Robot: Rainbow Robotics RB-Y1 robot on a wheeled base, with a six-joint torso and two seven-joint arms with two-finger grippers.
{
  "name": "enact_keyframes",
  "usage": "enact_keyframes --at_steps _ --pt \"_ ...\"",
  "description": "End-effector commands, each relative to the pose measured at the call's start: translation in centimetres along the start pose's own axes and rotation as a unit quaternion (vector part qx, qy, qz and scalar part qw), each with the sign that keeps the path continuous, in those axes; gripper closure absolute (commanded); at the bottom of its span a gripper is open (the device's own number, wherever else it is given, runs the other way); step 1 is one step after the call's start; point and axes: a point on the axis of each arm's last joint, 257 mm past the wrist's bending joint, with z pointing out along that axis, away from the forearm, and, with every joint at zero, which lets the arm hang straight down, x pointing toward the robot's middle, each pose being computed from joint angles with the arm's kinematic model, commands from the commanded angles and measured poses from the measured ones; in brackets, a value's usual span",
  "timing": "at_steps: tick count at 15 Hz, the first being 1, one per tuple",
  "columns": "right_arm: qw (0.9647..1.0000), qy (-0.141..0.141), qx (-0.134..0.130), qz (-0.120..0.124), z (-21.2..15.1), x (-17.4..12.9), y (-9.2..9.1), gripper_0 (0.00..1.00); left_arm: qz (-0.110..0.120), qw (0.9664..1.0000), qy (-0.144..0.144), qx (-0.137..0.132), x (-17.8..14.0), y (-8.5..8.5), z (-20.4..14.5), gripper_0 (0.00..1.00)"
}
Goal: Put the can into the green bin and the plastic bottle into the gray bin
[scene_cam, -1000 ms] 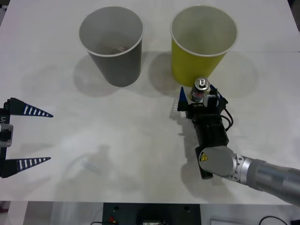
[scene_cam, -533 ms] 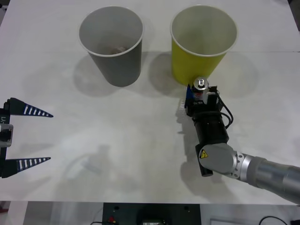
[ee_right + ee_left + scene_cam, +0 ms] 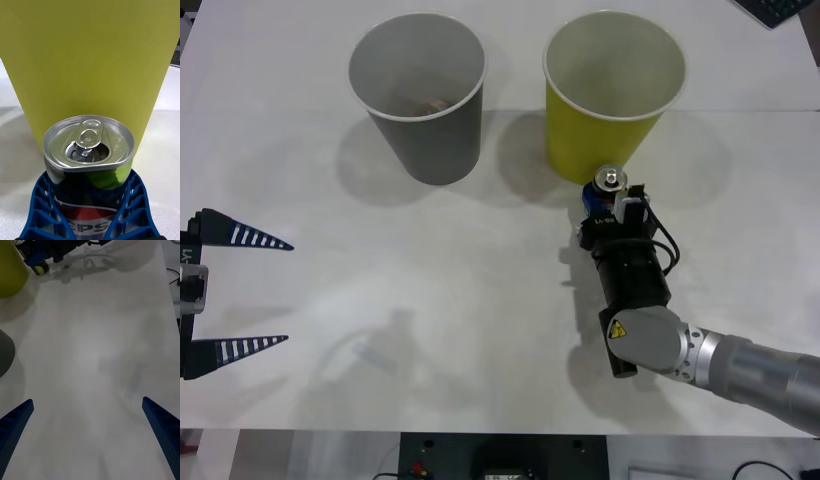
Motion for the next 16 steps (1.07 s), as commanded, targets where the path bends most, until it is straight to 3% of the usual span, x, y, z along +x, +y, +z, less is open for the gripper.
enact_keyframes --at_steps 1,5,8,12,13,16 --pt "0.9995 0.001 -0.025 -0.021 -0.1 -0.2 0.2 1.00 0.000 1.0000 0.000 0.000 0.0 0.0 0.0 0.00" --pt "0.9955 0.014 -0.082 -0.046 -1.1 -1.1 0.4 1.00 0.000 1.0000 0.000 0.000 0.0 0.0 0.0 0.00" --pt "0.9867 0.032 -0.139 -0.078 -2.7 -1.9 0.3 1.00 0.000 1.0000 0.000 0.000 0.0 0.0 0.0 0.00" --pt "0.9642 0.071 -0.212 -0.143 -4.1 -2.8 -0.3 1.00 0.000 1.0000 0.000 0.000 0.0 0.0 0.0 0.00" --pt "0.9552 0.087 -0.232 -0.161 -4.4 -3.1 -0.4 1.00 0.000 1.0000 0.000 0.000 0.0 0.0 0.0 0.00" --pt "0.9376 0.131 -0.271 -0.175 -5.1 -4.0 -0.6 1.00 0.000 1.0000 0.000 0.000 0.0 0.0 0.0 0.00"
